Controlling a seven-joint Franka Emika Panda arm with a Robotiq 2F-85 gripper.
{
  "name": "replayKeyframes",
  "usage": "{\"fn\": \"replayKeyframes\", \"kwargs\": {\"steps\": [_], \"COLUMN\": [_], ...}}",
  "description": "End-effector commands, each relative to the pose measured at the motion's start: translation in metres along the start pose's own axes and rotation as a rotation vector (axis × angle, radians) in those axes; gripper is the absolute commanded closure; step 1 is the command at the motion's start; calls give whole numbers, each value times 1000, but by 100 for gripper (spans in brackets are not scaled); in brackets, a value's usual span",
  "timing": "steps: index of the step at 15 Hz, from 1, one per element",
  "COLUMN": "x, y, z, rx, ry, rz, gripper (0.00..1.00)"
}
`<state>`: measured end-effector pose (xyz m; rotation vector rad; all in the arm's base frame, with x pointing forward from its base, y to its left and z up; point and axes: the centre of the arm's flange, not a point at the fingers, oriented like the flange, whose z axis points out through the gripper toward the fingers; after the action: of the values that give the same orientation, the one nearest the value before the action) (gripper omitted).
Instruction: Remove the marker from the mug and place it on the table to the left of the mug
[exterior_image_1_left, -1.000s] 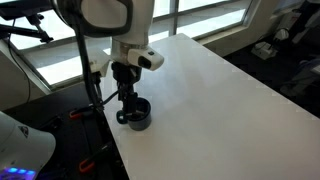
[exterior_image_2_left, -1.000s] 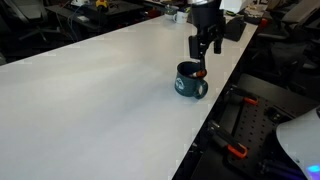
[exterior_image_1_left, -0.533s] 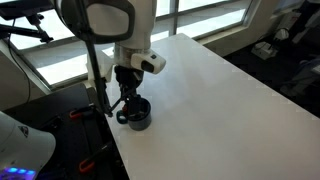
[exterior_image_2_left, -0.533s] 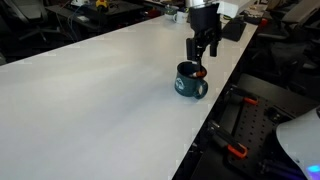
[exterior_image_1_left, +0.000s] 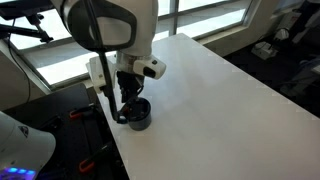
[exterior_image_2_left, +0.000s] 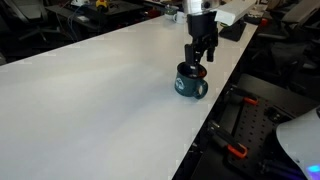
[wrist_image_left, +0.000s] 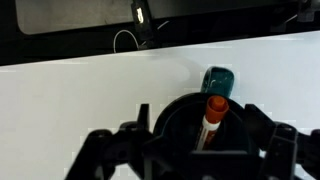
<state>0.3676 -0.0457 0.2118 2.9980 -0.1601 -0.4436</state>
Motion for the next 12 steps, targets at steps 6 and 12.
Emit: {"fn": "replayKeyframes", "kwargs": {"steps": [6,12], "x": [8,9], "y": [-1,1], "z": [11,8], "rx": [43,46], "ry": [26,45], "rz": [-14,-11], "gripper": [73,96]}}
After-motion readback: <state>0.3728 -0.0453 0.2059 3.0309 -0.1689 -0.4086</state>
